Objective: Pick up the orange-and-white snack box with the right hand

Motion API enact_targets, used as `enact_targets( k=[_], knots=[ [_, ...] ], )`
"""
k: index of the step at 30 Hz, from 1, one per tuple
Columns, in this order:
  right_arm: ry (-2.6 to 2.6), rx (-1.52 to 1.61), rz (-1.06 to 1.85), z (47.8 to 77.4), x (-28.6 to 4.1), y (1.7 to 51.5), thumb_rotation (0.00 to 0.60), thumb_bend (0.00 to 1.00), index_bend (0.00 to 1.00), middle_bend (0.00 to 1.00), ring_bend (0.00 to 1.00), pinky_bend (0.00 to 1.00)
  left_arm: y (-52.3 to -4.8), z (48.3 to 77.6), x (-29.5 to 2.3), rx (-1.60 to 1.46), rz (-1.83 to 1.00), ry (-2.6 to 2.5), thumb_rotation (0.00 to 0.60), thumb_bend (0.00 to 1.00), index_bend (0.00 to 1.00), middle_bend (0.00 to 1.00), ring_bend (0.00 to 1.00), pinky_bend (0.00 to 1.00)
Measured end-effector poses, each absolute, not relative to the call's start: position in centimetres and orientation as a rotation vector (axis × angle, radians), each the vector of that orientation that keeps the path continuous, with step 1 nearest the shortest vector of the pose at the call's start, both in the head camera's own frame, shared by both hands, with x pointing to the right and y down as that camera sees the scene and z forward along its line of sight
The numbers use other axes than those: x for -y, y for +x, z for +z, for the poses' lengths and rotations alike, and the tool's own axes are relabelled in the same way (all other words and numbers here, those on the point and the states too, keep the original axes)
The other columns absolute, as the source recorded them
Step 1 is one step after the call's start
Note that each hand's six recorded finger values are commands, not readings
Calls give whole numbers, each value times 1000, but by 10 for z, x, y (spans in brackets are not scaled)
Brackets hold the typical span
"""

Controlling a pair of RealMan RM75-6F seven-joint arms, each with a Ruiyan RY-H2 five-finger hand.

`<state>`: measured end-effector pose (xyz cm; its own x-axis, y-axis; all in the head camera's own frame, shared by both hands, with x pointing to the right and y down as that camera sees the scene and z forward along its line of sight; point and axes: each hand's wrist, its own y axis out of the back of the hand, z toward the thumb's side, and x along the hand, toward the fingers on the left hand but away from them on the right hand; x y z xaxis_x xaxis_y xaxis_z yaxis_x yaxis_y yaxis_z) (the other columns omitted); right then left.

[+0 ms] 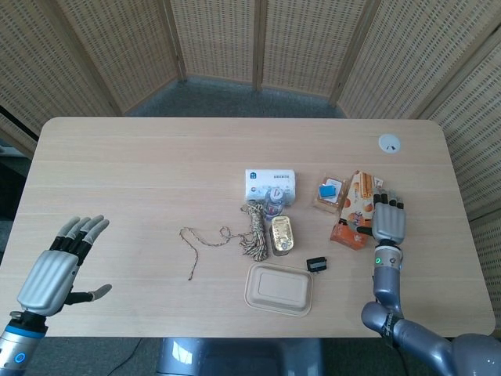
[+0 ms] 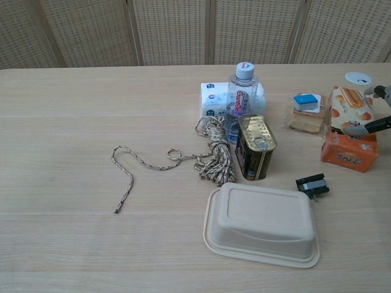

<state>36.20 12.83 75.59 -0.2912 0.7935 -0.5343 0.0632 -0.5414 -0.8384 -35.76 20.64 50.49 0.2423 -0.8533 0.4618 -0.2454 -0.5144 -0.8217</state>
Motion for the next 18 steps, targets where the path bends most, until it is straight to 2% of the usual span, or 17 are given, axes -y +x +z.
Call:
enact_targets(
  k=[8,18],
  knots=[
    [-1380,1096,1943,753,-134,392,384,46,0,0,0,0,-357,506,-206,-1000,-1272,-1912,600,153,0,0,0,0],
    [-1229,1107,2033,727,-131,458,383,47,0,0,0,0,-359,509,-204,-1000,-1277,-1914,600,152,0,0,0,0]
  ],
)
